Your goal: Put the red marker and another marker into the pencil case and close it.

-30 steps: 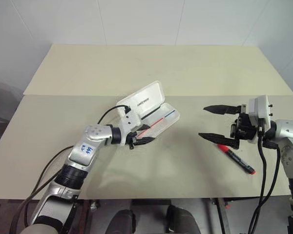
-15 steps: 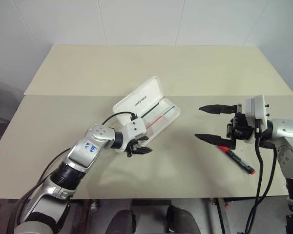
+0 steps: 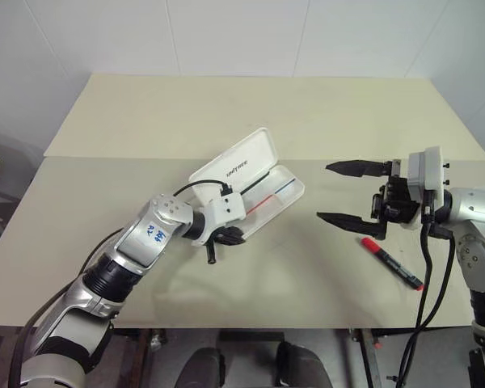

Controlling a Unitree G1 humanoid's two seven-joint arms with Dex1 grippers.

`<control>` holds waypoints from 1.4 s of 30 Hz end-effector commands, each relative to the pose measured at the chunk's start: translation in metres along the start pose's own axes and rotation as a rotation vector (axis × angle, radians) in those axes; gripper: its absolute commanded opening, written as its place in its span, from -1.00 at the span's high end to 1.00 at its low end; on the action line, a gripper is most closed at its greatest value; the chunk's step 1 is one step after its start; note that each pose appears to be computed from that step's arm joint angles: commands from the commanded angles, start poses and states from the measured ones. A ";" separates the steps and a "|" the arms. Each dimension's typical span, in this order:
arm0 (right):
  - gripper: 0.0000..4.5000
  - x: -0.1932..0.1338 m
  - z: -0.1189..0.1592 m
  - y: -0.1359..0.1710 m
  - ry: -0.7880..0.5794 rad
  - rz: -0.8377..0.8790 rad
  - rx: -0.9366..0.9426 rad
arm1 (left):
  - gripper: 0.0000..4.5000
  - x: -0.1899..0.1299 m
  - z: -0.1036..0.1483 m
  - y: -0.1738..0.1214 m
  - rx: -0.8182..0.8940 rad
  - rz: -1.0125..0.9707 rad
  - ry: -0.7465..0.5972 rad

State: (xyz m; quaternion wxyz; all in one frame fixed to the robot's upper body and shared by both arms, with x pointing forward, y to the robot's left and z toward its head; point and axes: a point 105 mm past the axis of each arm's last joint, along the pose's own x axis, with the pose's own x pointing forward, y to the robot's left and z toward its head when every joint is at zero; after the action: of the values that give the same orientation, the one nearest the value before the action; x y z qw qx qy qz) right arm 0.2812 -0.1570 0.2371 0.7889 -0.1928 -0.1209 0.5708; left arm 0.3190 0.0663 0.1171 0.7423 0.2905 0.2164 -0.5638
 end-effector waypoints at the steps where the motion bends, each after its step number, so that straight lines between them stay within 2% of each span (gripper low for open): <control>1: -1.00 0.000 0.014 -0.002 -0.030 -0.005 -0.041 | 0.95 0.020 -0.024 -0.022 -0.059 -0.104 0.076; 10: -1.00 -0.003 0.009 -0.002 -0.008 0.000 -0.019 | 0.95 0.006 -0.001 -0.048 0.036 -0.310 -0.056; 16: -1.00 -0.004 0.007 -0.006 0.006 0.006 -0.008 | 0.95 -0.007 -0.001 -0.052 0.170 -0.434 -0.031; 21: -1.00 -0.002 0.011 -0.006 0.003 0.007 -0.010 | 0.95 -0.002 0.000 -0.040 0.181 -0.414 -0.004; 28: -1.00 -0.006 0.011 -0.003 0.005 -0.017 -0.008 | 0.95 0.011 0.015 -0.026 0.140 -0.328 -0.013; 34: -1.00 -0.010 0.012 -0.003 0.001 -0.028 -0.006 | 0.95 0.013 0.021 -0.025 0.148 -0.320 0.006; 42: -1.00 -0.035 0.004 -0.005 0.080 -0.022 0.031 | 0.95 0.012 0.016 -0.018 0.142 -0.317 0.049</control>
State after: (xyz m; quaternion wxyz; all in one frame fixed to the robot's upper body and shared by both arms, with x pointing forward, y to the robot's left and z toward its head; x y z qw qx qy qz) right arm 0.2766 -0.1809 0.2338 0.8005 -0.1930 -0.0707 0.5630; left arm 0.2977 0.0421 0.1177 0.6100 0.3034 0.2336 -0.6938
